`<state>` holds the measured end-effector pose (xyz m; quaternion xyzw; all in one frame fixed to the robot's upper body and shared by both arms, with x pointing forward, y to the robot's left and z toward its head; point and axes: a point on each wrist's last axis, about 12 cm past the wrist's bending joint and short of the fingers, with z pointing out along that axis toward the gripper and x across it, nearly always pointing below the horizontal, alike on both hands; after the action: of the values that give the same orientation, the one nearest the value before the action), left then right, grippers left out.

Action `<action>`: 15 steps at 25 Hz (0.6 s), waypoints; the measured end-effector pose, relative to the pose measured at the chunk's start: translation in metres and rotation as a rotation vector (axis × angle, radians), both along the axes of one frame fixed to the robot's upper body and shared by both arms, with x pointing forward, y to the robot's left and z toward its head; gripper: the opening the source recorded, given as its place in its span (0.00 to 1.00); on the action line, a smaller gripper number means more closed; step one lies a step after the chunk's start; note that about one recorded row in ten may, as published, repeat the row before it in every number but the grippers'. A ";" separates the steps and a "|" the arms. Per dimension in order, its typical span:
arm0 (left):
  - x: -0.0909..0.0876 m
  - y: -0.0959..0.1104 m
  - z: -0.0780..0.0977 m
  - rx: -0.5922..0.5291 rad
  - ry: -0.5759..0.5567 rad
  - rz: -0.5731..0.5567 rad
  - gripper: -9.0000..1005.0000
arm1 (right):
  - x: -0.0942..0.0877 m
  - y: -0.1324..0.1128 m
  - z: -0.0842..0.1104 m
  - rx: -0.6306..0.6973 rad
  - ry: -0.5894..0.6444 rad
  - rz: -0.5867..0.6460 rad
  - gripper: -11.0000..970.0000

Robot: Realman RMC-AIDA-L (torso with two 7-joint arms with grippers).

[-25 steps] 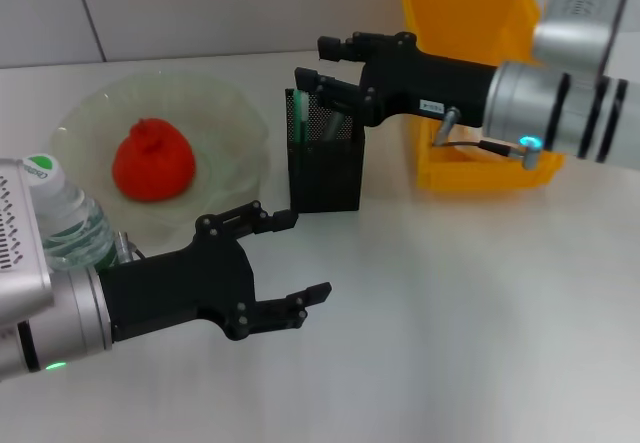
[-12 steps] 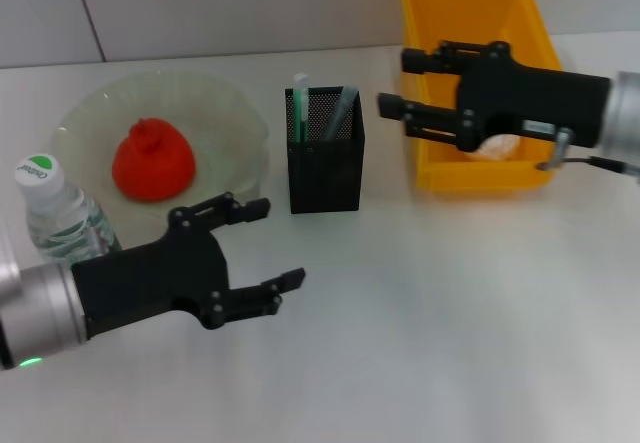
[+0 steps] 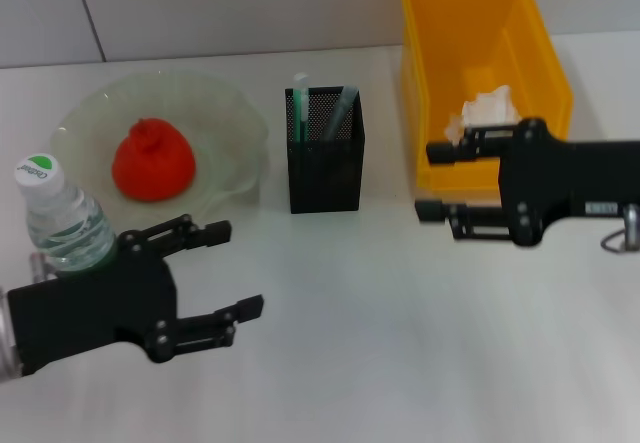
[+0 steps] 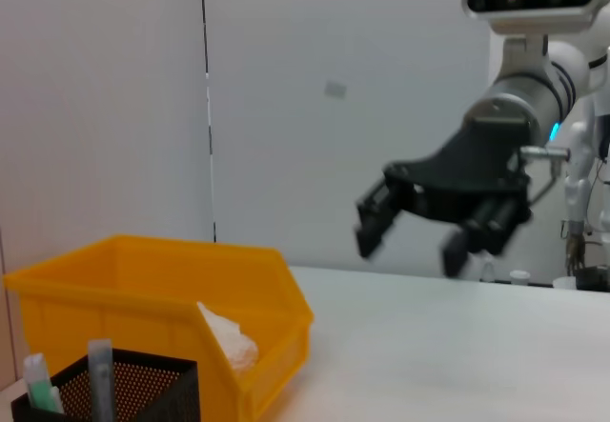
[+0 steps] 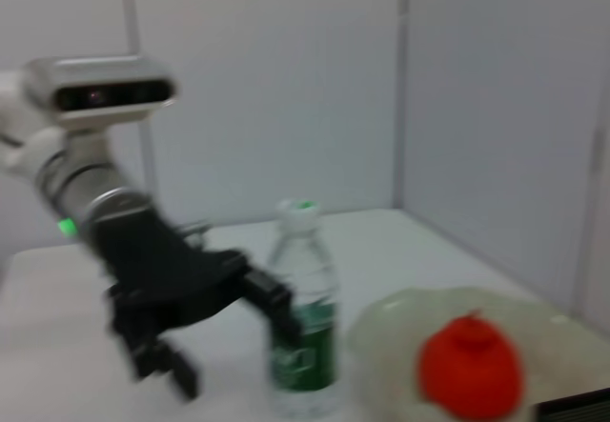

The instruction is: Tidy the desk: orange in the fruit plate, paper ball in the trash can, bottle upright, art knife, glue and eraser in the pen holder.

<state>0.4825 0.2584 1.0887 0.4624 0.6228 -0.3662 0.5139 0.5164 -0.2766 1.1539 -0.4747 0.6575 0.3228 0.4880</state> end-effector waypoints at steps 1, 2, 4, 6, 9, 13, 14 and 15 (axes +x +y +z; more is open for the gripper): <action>0.000 0.000 0.000 0.000 0.000 0.000 0.82 | -0.003 0.001 -0.001 -0.006 0.011 0.023 0.63; -0.005 0.007 0.003 -0.003 0.007 -0.001 0.82 | -0.007 0.004 -0.004 -0.023 0.031 0.068 0.63; -0.006 0.009 0.004 0.010 0.020 -0.006 0.82 | -0.009 0.008 -0.006 -0.034 0.037 0.092 0.63; -0.007 0.010 0.004 0.020 0.035 -0.007 0.82 | -0.011 0.014 -0.010 -0.053 0.043 0.133 0.63; -0.006 0.007 0.004 0.052 0.068 -0.026 0.82 | -0.016 0.023 -0.019 -0.074 0.045 0.189 0.63; -0.005 0.004 0.008 0.069 0.061 -0.035 0.82 | -0.020 0.028 -0.031 -0.070 0.061 0.222 0.63; -0.005 0.003 0.010 0.069 0.057 -0.033 0.82 | -0.021 0.030 -0.035 -0.069 0.070 0.230 0.63; -0.005 0.003 0.010 0.071 0.057 -0.032 0.82 | -0.021 0.030 -0.035 -0.069 0.070 0.230 0.63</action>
<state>0.4775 0.2618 1.0989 0.4798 0.6424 -0.3650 0.4732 0.4952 -0.2471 1.1189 -0.5519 0.6260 0.3703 0.4078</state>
